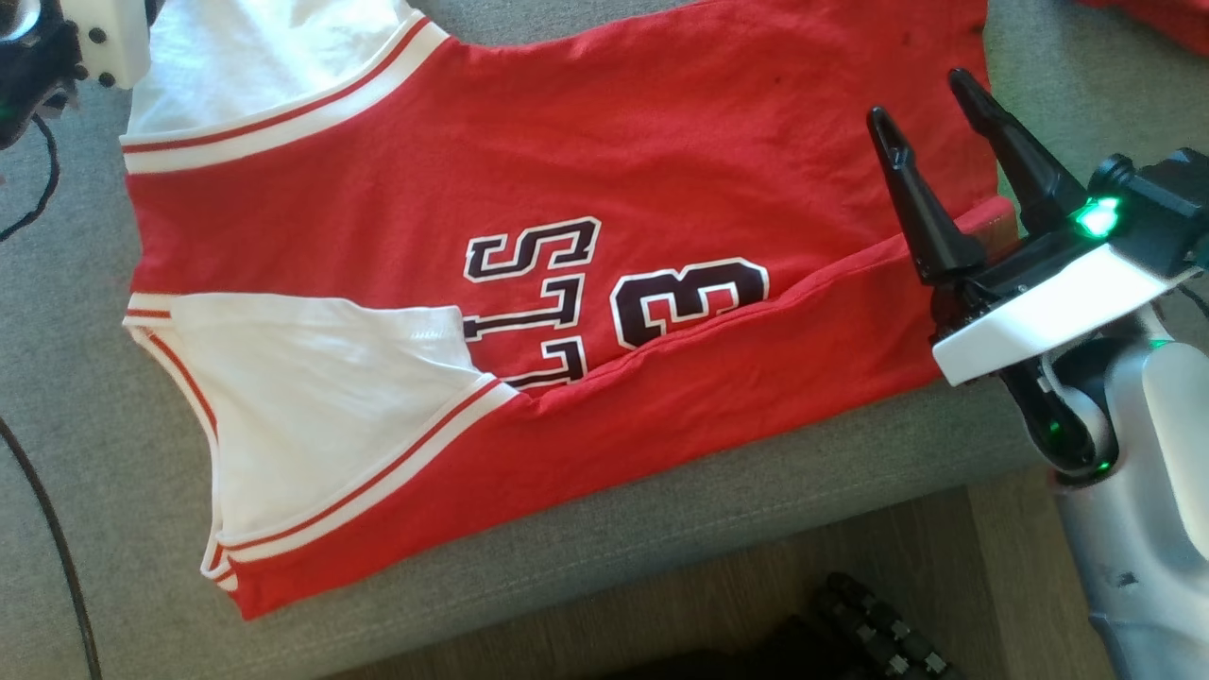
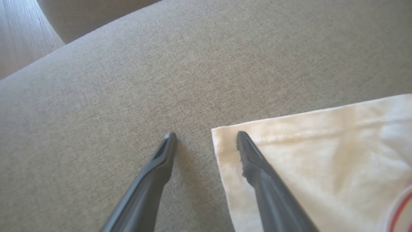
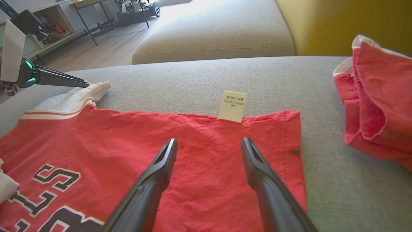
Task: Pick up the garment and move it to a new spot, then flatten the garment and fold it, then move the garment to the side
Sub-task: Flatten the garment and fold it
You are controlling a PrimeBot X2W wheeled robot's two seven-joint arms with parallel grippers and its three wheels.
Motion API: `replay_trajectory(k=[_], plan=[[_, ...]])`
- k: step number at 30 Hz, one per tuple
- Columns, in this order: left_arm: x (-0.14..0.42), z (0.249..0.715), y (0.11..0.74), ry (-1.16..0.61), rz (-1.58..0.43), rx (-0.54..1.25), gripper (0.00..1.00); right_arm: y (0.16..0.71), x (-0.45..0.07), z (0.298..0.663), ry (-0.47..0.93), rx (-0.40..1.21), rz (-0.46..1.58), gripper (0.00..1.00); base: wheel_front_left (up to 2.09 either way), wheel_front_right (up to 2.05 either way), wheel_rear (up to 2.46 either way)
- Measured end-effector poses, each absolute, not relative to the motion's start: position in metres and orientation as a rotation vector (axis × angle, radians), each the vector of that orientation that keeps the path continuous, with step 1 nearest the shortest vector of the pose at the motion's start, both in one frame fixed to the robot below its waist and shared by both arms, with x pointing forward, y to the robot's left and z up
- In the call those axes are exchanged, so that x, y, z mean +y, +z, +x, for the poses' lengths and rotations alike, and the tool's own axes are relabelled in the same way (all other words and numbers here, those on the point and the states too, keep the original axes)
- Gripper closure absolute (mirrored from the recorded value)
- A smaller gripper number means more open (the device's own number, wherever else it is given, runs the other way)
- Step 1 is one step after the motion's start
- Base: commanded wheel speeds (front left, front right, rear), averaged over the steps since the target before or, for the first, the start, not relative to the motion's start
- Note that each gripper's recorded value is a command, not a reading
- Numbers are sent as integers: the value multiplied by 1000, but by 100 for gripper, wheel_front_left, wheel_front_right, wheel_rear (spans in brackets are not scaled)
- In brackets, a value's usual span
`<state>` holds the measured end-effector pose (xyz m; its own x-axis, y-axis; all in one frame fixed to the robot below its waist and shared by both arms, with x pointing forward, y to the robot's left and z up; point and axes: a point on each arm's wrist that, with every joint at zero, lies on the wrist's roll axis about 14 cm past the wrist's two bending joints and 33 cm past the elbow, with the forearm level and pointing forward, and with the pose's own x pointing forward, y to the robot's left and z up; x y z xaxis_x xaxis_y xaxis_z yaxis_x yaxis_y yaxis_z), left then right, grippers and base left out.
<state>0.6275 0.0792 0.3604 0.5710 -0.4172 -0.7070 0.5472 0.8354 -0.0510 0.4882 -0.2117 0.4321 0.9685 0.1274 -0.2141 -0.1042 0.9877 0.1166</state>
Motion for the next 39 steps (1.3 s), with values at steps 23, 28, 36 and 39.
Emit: replay_trajectory(k=[23, 28, 36, 39], plan=[[69, 613, 388, -647, 240, 724, 100, 445, -250, 531, -22, 373, 18, 0, 0, 0, 0], [72, 610, 388, -651, 246, 726, 100, 434, -247, 538, -27, 471, -11, 0, 0, 0, 0], [77, 604, 384, -652, 261, 739, 100, 412, -248, 539, -50, 615, 8, 0, 0, 0, 0], [79, 602, 381, -653, 266, 749, 100, 412, -251, 543, -64, 620, 15, 0, 0, 0, 0]])
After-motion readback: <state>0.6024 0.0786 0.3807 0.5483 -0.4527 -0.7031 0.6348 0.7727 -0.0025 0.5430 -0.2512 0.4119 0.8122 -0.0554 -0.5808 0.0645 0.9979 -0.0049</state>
